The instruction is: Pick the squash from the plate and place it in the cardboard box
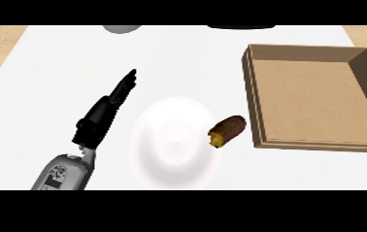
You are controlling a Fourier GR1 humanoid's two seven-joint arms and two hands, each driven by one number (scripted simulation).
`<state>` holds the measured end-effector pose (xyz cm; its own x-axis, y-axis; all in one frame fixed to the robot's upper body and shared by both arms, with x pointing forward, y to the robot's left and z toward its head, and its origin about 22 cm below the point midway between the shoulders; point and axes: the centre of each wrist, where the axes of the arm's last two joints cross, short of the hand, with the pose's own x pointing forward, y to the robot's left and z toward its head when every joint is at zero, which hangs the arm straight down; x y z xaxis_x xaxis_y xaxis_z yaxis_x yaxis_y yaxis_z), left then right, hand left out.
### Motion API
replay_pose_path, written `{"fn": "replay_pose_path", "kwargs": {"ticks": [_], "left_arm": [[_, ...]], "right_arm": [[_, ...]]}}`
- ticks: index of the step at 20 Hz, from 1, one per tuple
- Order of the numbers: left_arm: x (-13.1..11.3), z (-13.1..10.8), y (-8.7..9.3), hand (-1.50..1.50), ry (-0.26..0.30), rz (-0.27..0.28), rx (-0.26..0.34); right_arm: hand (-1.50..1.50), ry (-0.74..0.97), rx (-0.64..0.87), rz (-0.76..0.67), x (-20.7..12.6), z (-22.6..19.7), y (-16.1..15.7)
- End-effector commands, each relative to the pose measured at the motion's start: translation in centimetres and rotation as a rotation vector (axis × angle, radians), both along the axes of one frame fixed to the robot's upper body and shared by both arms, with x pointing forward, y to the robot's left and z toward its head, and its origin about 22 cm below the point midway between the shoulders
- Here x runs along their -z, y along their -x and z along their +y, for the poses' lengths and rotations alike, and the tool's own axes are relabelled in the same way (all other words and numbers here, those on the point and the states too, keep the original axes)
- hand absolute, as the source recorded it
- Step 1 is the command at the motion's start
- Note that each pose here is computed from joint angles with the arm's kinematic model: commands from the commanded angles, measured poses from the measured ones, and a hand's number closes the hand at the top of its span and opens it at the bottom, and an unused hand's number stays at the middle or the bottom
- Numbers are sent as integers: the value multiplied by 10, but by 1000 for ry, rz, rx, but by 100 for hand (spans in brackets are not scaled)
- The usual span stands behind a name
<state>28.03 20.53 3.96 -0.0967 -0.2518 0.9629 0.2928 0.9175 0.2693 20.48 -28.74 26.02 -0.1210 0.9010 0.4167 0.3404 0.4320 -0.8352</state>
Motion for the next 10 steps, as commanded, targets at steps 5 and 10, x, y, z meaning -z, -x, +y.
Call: {"fn": "replay_pose_path", "kwargs": {"ticks": [5,10], "left_arm": [[-16,-14,3,0,3,3,9],[-7,1,-11,0,-3,2,20]], "right_arm": [[150,67,53,62,3,-43,-43],[150,108,55,87,27,-34,-75]]}}
